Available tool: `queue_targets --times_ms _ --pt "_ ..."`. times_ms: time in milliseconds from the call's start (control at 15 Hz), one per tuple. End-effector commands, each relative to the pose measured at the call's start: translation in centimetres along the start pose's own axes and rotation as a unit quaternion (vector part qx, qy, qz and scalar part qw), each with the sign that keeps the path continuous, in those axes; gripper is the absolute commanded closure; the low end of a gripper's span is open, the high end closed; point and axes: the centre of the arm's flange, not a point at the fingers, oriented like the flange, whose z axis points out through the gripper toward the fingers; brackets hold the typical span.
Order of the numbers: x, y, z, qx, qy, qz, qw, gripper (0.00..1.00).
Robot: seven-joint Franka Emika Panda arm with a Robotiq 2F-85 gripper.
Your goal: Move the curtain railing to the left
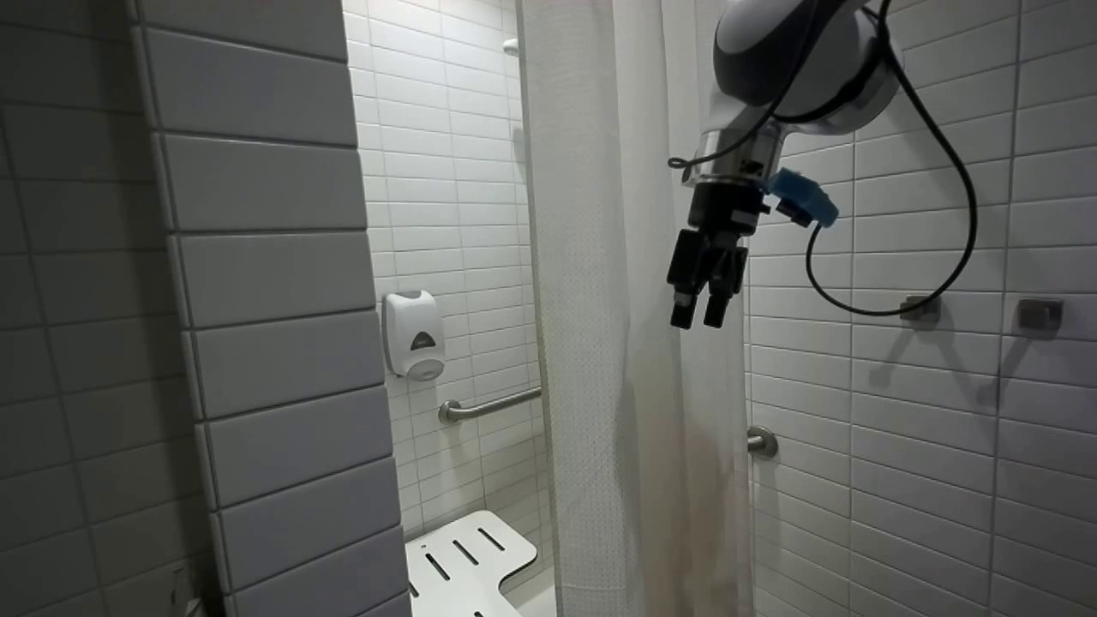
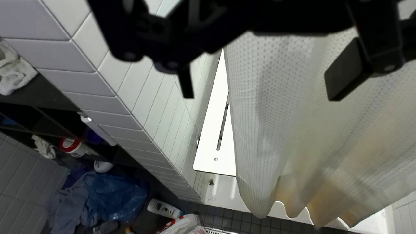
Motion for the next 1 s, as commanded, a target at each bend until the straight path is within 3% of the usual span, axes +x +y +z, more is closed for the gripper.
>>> queue_targets --times_ms 0,400,933 --pt "0.0 0.0 0.0 0.000 0.000 0.000 1.0000 0.00" --pt "-0.7 -1.0 -1.8 -0.019 0.034 0.000 0.9992 0.00" --pt "1.5 -3.0 -5.0 -0.106 0.114 0.006 0.9878 0.00"
